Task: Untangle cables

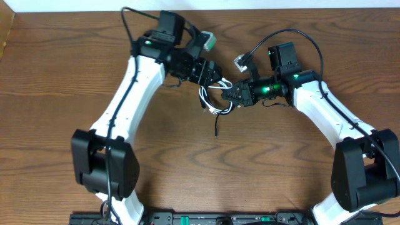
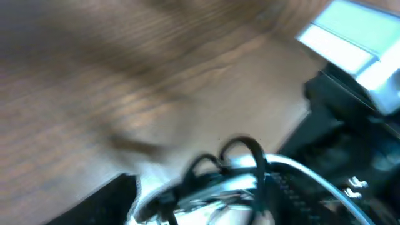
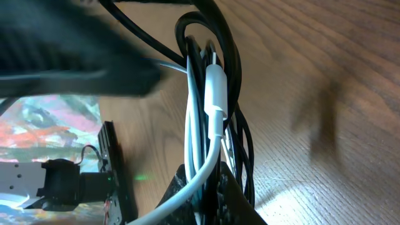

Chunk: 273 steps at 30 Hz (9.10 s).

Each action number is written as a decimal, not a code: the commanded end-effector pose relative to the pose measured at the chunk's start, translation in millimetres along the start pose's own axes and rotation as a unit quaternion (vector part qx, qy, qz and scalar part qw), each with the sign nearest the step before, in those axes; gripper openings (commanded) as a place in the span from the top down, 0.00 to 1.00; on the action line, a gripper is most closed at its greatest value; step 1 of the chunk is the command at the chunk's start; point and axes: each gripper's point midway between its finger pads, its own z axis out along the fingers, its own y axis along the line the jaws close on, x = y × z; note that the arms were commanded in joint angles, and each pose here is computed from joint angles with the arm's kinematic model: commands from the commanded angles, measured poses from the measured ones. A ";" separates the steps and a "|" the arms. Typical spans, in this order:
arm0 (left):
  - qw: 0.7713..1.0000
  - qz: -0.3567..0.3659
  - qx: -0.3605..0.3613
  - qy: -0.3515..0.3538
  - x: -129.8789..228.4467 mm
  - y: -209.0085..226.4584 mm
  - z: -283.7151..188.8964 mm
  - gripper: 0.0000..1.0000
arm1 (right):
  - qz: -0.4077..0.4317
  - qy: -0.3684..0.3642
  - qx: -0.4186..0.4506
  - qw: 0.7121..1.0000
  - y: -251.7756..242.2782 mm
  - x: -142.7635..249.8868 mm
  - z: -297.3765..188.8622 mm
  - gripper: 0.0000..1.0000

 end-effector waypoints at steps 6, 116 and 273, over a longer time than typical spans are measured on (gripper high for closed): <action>0.998 0.028 -0.055 -0.028 -16.5 22.3 2.7 0.93 | -0.002 -0.002 -0.026 1.000 13.7 -2.4 -1.6 0.95; 0.955 -0.129 0.091 -0.253 -76.8 -133.4 -157.6 0.93 | 0.263 -0.183 0.087 0.943 -17.4 -79.5 5.2 0.41; 0.912 -0.322 0.241 -0.075 -8.8 -68.3 -76.3 0.93 | 0.160 -0.130 0.052 0.977 20.6 -62.5 -31.9 0.42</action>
